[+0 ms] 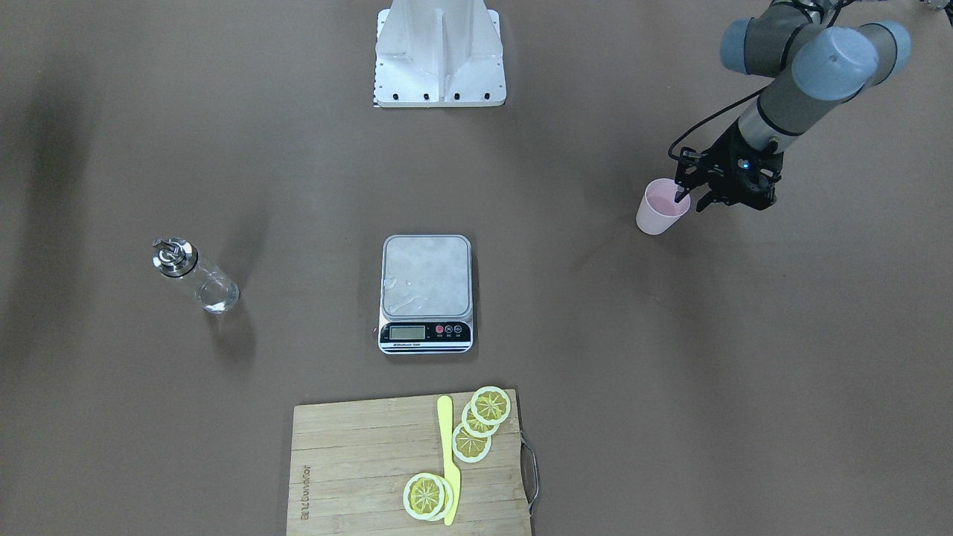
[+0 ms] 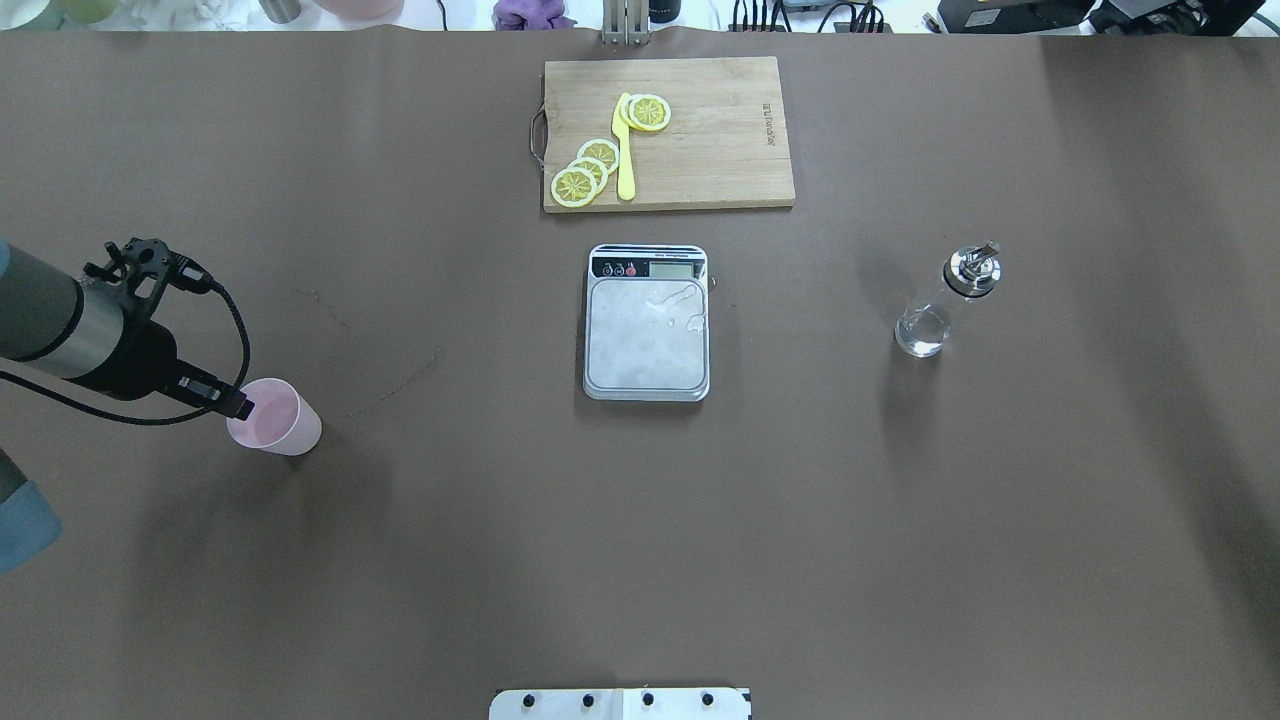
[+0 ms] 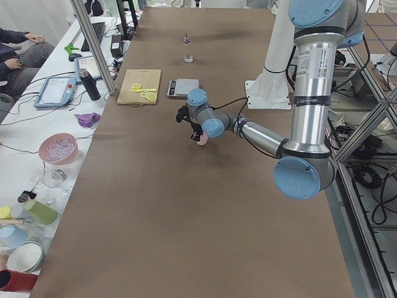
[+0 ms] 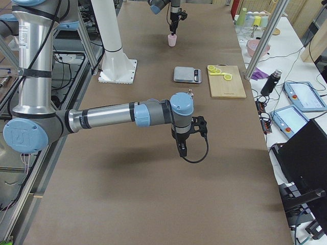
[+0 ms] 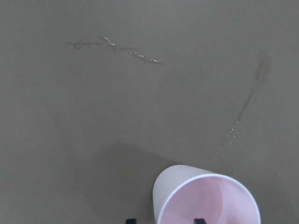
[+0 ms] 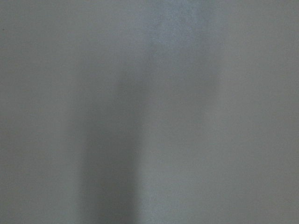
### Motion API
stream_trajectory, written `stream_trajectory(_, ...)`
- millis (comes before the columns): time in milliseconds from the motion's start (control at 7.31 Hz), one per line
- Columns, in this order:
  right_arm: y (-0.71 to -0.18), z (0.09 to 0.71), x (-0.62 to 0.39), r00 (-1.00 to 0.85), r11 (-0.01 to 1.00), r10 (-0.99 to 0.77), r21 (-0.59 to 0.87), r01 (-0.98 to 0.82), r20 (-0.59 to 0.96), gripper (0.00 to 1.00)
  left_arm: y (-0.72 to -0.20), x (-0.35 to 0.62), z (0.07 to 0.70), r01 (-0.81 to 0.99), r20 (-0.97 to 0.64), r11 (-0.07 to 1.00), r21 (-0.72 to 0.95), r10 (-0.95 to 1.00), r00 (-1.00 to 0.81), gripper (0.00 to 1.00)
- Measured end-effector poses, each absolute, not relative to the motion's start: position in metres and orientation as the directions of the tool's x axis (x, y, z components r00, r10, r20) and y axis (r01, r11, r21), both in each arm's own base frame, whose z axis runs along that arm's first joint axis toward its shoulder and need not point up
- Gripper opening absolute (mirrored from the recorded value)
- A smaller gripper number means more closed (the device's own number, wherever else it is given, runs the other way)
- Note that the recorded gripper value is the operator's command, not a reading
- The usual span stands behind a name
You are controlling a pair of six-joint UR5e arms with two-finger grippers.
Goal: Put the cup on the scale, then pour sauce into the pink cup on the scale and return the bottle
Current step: 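Close the left gripper on the pink cup's rim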
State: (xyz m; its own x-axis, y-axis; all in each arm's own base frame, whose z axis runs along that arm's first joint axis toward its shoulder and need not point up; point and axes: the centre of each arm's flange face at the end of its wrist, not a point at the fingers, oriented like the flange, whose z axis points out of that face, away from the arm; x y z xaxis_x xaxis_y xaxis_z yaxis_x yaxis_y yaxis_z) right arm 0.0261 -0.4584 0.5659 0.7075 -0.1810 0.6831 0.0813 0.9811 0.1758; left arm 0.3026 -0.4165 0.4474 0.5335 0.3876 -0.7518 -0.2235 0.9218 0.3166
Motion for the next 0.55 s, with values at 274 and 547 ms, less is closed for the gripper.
stream_trajectory(274,-0.4584,0.5659,0.0261,0.707,0.981,-0.181,0.176,0.081,0.683,1.00,-0.4159,0.3025,0.4469,-0.221,-0.754,0.922,0.319,0.388,0.531,0.21)
stream_trajectory(547,-0.4584,0.5665,0.0261,0.708,0.981,-0.180,0.174,0.081,0.683,1.00,-0.4156,0.3028,0.4466,-0.220,-0.755,0.922,0.318,0.386,0.531,0.09)
